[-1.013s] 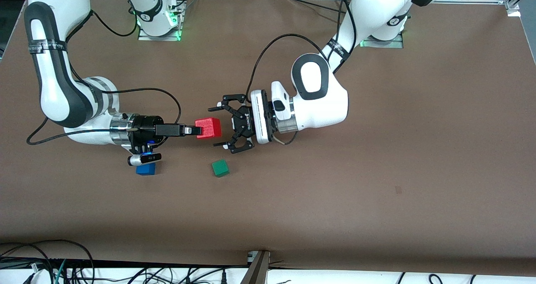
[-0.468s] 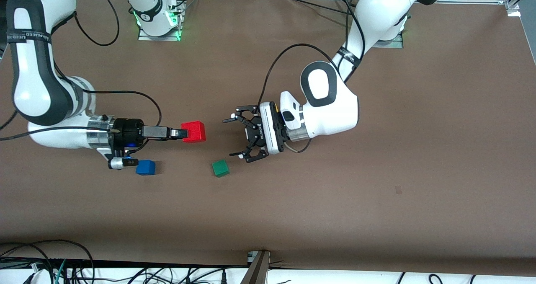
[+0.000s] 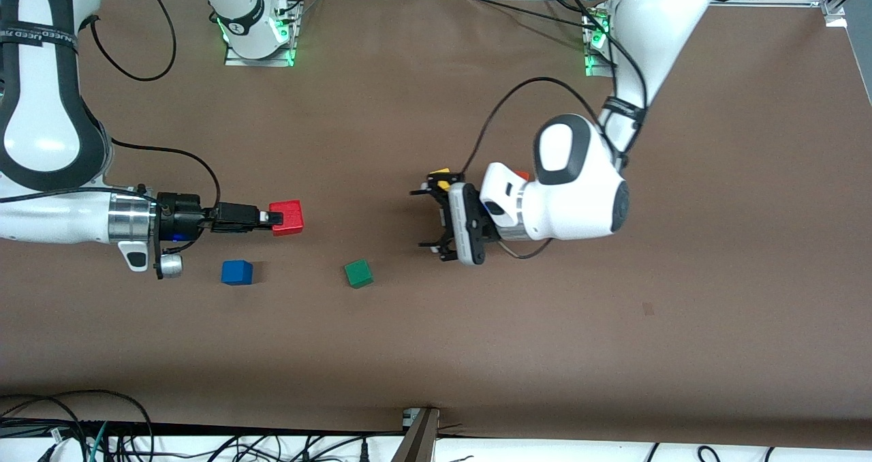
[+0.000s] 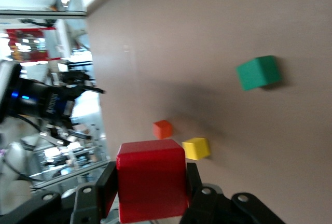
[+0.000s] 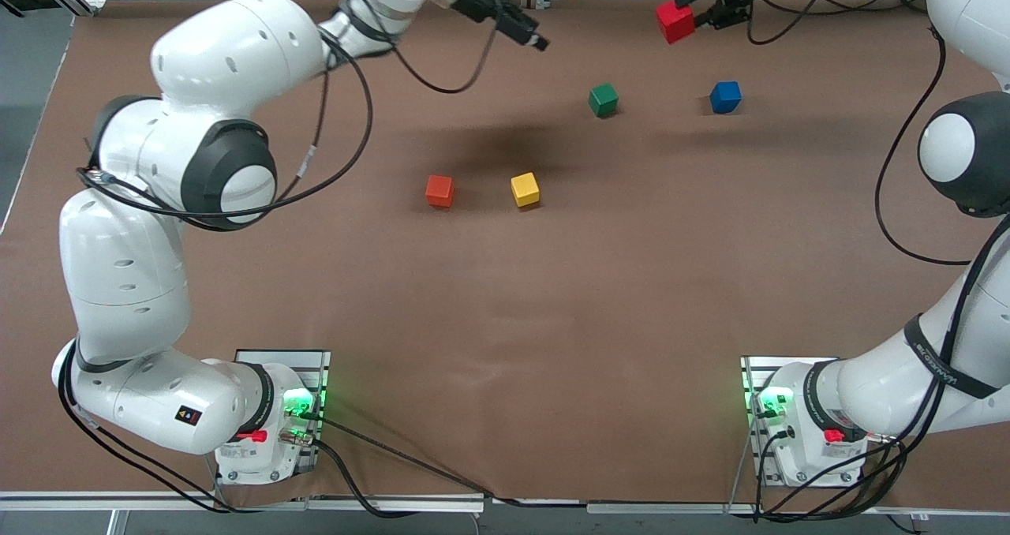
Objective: Pass red block to right arm, stack on blue
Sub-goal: 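Open the left gripper and withdraw it while the right gripper pulls back, then move the red cube with the right gripper over the blue cube, then lower the red cube onto the blue cube with the right gripper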
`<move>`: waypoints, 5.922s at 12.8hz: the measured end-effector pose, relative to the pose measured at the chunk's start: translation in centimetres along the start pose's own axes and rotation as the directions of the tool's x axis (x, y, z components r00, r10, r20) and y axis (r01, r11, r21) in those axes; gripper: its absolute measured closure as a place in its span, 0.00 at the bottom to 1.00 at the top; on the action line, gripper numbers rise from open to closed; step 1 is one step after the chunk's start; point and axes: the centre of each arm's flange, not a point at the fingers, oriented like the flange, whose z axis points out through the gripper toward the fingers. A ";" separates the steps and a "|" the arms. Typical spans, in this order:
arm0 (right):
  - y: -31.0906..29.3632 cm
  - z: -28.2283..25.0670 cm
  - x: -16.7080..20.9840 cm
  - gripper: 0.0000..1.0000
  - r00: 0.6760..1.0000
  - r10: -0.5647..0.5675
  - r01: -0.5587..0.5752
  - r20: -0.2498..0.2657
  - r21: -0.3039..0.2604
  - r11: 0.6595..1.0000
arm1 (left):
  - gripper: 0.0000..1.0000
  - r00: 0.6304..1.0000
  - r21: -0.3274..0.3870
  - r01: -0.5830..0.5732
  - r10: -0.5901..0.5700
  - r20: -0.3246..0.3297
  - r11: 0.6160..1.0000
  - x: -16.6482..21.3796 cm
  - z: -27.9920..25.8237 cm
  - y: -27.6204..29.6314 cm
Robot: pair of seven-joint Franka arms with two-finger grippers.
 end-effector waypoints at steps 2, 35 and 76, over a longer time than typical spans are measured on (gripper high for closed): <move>1.7 -1.6 -0.4 0.43 1.000 -0.020 0.023 0.022 -0.179 0.983 | 0.00 0.992 -0.033 0.059 -0.055 0.116 0.998 -3.6 -5.2 -2.1; 10.6 3.9 0.5 0.43 0.961 -0.250 0.041 -0.114 -0.839 0.543 | 0.00 0.374 0.761 0.608 -0.927 -0.023 0.226 -15.7 -39.5 9.9; 10.6 7.1 2.2 0.43 0.977 -0.151 -0.066 -0.152 -0.884 0.462 | 0.00 0.407 0.767 0.594 -0.913 -0.025 0.244 -14.0 -38.9 8.9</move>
